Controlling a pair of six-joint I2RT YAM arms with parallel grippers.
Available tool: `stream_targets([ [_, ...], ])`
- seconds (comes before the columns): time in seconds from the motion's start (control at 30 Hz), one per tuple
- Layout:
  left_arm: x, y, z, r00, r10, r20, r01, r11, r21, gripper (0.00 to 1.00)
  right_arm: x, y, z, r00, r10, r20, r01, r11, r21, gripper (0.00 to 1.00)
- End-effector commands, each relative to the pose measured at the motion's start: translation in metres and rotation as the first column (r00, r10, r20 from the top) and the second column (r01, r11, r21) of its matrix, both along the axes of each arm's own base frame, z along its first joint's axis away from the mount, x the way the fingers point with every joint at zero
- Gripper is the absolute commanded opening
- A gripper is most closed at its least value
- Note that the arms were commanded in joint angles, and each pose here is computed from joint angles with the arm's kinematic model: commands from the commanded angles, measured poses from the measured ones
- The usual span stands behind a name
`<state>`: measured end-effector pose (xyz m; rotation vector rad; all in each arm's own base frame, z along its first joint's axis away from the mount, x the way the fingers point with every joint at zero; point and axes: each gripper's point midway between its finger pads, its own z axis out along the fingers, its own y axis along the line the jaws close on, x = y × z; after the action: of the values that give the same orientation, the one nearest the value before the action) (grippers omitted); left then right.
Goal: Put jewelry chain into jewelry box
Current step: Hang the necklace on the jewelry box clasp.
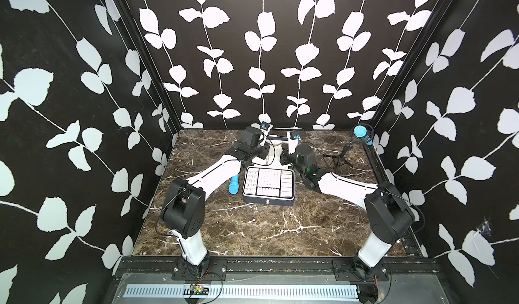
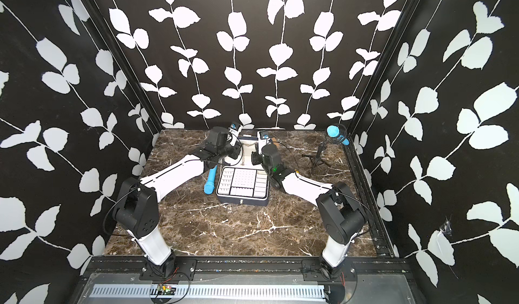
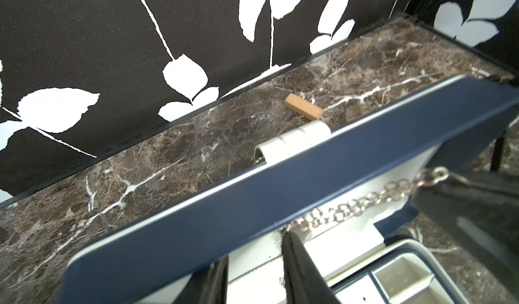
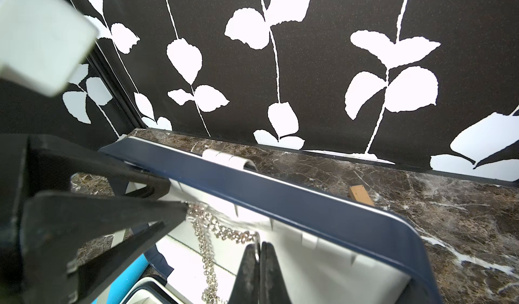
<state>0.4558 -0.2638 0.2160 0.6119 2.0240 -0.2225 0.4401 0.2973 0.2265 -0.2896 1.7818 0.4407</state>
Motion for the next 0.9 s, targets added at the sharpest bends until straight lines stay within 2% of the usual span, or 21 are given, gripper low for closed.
stream_targets([
  [0.0, 0.001, 0.006, 0.005, 1.0, 0.013, -0.003, -0.013, 1.0, 0.024, 0.39, 0.001, -0.004, 0.008, 1.0, -0.013, 0.024, 0.012, 1.0, 0.029, 0.0],
  [0.1, -0.003, 0.009, 0.0, 1.0, 0.011, -0.013, -0.011, 0.999, 0.04, 0.43, 0.001, -0.004, 0.007, 1.0, -0.014, 0.022, 0.013, 0.999, 0.03, 0.0],
  [0.3, -0.008, 0.016, -0.007, 0.999, 0.028, -0.021, -0.027, 0.998, 0.06, 0.45, 0.002, -0.005, 0.007, 1.0, -0.018, 0.02, 0.017, 0.999, 0.03, 0.0],
  [0.57, -0.018, 0.02, 0.002, 1.0, 0.021, -0.014, -0.02, 0.999, 0.047, 0.47, 0.002, -0.009, 0.003, 0.999, -0.032, 0.013, 0.032, 0.999, 0.018, 0.0],
  [0.87, -0.042, 0.031, 0.01, 1.0, 0.023, -0.007, -0.023, 1.0, 0.004, 0.48, 0.008, -0.027, -0.033, 0.994, -0.086, -0.072, 0.083, 0.996, -0.041, 0.0],
])
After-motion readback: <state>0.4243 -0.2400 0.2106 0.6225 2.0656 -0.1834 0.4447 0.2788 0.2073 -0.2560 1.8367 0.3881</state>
